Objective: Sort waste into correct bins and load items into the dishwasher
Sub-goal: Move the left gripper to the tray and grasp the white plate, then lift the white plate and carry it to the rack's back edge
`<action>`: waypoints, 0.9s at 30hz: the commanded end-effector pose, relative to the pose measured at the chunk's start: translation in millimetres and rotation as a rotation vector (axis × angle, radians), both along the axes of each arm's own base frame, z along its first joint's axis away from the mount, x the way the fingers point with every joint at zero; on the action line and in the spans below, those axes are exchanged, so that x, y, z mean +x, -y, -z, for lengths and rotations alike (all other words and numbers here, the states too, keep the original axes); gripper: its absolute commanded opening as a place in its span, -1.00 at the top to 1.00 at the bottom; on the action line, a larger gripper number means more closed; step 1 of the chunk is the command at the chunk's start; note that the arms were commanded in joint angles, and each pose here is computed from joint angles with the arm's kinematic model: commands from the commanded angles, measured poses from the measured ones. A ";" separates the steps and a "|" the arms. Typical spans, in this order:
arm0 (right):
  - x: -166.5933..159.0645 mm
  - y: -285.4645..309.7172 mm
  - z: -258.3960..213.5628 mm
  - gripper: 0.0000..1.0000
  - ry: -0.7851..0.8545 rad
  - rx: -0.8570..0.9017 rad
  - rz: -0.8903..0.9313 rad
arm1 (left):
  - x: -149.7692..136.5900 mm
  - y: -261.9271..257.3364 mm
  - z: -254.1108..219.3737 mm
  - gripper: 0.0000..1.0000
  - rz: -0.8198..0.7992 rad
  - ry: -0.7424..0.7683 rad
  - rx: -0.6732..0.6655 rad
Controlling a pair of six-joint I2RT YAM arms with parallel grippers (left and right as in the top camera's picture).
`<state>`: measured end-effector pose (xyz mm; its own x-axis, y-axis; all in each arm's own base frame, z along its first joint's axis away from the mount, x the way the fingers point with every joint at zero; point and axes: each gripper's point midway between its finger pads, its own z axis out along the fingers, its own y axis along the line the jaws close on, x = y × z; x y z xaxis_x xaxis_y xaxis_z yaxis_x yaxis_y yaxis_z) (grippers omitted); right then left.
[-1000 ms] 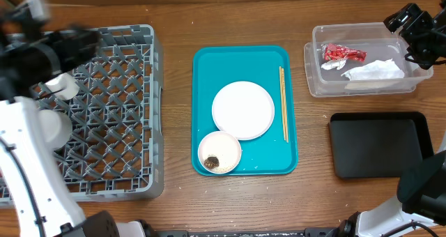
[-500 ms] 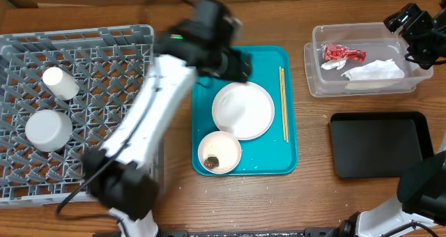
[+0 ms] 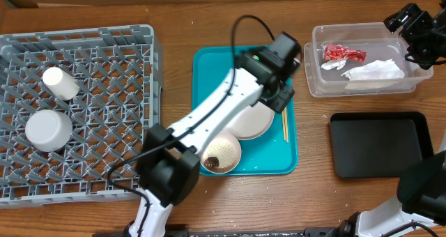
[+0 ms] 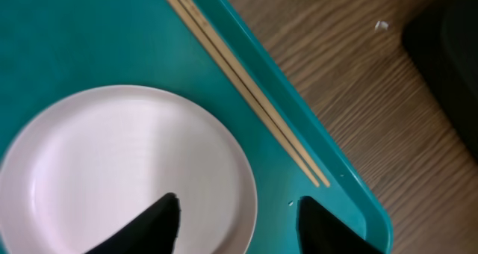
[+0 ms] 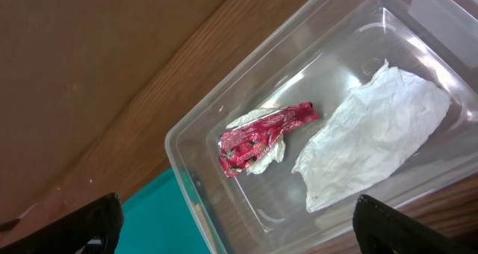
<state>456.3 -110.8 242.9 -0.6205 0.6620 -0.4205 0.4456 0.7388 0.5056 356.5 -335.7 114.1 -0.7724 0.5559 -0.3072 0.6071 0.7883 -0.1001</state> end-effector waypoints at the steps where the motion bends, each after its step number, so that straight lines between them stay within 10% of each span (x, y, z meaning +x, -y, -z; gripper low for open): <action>1: 1.0 0.9 -16.9 -1.00 0.040 -0.011 0.001 | -3.1 6.6 37.7 0.14 0.005 -0.038 0.070; 9: 1.0 0.9 -16.9 -1.00 0.040 -0.011 0.001 | -11.9 4.2 72.0 -0.03 -0.031 -0.113 0.123; 27: 1.0 0.9 -16.9 -1.00 0.040 -0.011 0.001 | -19.2 2.9 106.6 0.41 -0.079 -0.175 0.168</action>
